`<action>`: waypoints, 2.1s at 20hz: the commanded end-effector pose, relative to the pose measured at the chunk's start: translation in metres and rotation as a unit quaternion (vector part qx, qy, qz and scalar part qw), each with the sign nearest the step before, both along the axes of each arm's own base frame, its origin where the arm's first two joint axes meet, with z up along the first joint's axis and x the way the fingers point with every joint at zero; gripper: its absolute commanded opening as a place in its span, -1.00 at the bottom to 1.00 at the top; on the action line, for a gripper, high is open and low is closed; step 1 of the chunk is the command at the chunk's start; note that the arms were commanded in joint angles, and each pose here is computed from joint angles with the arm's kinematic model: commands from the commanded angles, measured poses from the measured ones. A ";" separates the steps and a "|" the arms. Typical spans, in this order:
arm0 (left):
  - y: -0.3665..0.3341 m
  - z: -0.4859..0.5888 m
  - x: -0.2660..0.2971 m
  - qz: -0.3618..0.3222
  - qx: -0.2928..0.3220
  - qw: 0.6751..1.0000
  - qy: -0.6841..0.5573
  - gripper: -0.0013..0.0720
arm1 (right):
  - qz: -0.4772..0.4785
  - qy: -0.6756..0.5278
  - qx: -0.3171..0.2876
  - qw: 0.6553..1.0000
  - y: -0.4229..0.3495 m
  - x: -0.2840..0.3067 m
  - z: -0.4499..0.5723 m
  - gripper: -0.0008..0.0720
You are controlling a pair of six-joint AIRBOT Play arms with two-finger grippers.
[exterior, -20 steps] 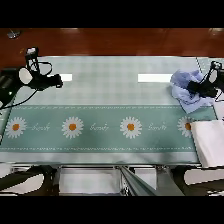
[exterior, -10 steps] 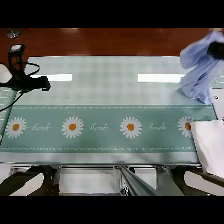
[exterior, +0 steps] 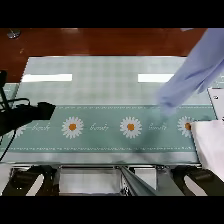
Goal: Fold the shirts.
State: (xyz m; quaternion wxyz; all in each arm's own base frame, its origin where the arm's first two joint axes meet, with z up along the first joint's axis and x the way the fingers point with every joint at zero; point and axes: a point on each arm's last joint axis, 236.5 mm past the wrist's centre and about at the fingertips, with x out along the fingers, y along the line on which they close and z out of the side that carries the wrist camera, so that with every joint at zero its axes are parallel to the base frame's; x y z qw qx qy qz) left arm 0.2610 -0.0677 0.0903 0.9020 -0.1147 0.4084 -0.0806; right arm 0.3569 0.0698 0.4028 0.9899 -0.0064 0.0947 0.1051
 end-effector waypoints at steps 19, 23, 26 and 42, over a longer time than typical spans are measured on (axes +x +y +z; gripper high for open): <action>-0.023 -0.071 -0.027 -0.034 -0.022 0.985 0.168 0.95 | 0.102 0.414 0.076 0.901 0.123 0.042 -0.317 0.74; -0.054 -0.101 -0.018 -0.025 -0.099 0.967 0.233 0.95 | -0.103 0.451 0.105 0.880 -0.074 0.011 -0.329 0.72; -0.088 -0.112 0.013 -0.001 -0.198 0.950 0.242 0.95 | -0.166 0.480 0.150 0.848 -0.120 -0.052 -0.383 0.72; -0.137 -0.150 0.070 -0.043 -0.238 0.949 0.204 -0.90 | -0.069 0.523 0.252 0.811 -0.037 -0.106 -0.451 0.72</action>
